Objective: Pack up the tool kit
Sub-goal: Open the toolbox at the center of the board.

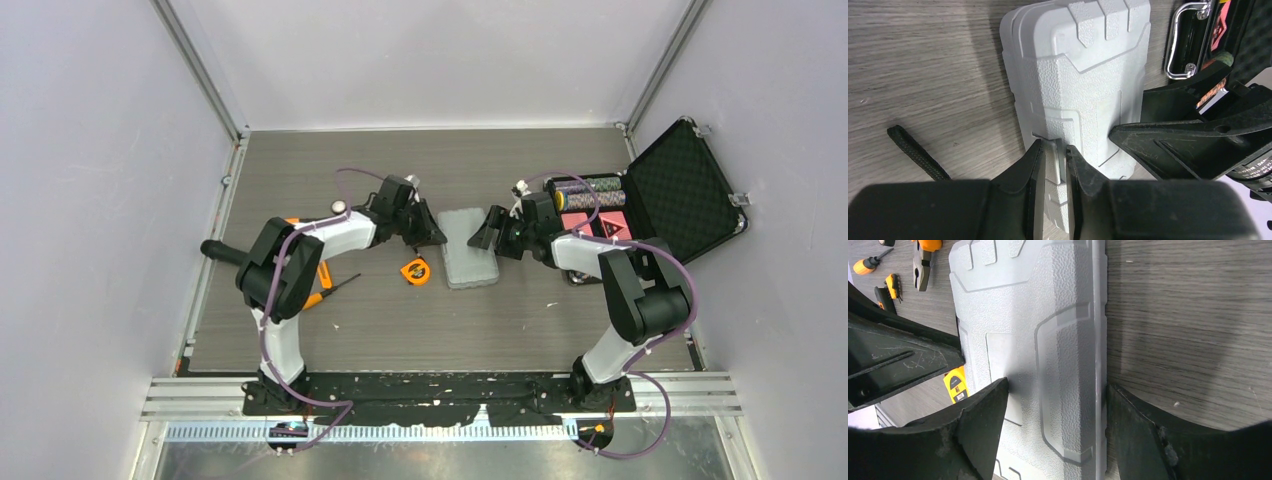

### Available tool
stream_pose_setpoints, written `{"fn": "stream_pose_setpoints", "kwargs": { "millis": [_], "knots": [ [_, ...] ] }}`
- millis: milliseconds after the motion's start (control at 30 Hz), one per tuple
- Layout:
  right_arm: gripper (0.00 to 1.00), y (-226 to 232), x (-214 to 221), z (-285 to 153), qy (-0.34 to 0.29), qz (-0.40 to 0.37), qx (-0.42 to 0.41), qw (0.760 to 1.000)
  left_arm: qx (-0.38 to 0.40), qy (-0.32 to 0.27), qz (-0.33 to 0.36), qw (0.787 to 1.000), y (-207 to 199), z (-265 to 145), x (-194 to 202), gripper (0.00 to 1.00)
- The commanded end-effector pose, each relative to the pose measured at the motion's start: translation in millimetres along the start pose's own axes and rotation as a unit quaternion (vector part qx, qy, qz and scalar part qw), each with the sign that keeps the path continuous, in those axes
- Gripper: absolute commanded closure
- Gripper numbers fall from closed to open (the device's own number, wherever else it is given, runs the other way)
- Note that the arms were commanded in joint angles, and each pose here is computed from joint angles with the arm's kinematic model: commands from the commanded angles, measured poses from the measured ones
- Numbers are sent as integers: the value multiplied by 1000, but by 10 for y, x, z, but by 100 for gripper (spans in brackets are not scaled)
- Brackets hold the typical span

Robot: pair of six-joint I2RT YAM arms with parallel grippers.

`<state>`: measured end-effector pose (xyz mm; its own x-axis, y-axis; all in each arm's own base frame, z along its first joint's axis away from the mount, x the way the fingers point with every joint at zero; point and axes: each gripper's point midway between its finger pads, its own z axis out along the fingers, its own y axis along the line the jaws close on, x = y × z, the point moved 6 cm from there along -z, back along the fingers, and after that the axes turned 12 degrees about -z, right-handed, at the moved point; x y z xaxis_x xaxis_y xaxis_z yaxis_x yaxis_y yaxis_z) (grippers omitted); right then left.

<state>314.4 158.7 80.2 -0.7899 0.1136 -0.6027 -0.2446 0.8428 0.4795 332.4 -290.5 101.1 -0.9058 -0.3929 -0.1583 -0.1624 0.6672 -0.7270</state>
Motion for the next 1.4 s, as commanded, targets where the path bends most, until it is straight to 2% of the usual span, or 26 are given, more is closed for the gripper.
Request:
{"fn": "stream_pose_setpoints", "kwargs": {
  "millis": [0, 67, 367, 567, 667, 900, 967, 1033, 1100, 1367],
  "knots": [
    [27, -74, 159, 66, 26, -5, 14, 1000, 11, -10, 1, 1000, 96, 28, 63, 80],
    [27, -88, 168, 72, 28, -5, 17, 999, 14, -16, -4, 1000, 150, 6, 54, 75],
    [28, -127, 215, 104, 37, -2, 23, 999, 4, -7, -11, 1000, 295, 28, 102, 71],
    [29, -137, 230, 119, 39, -1, 24, 999, 40, -21, -31, 998, 349, -38, 143, 55],
    [29, -151, 247, 129, 42, 0, 27, 999, 56, -25, -25, 998, 315, -55, 139, 53],
    [30, -164, 260, 132, 43, 0, 30, 999, 91, -47, -19, 995, 270, -115, 99, 52],
    [30, -165, 262, 134, 44, 0, 30, 999, 101, -51, -27, 993, 282, -131, 86, 56],
    [30, -167, 268, 133, 45, 0, 31, 999, 105, -52, -37, 992, 328, -136, 78, 66],
    [31, -174, 267, 131, 45, -1, 33, 998, 106, -54, -42, 992, 343, -139, 67, 70],
    [32, -212, 282, 130, 48, -5, 47, 998, 81, -50, -43, 995, 404, -106, 69, 72]
  ]
}}
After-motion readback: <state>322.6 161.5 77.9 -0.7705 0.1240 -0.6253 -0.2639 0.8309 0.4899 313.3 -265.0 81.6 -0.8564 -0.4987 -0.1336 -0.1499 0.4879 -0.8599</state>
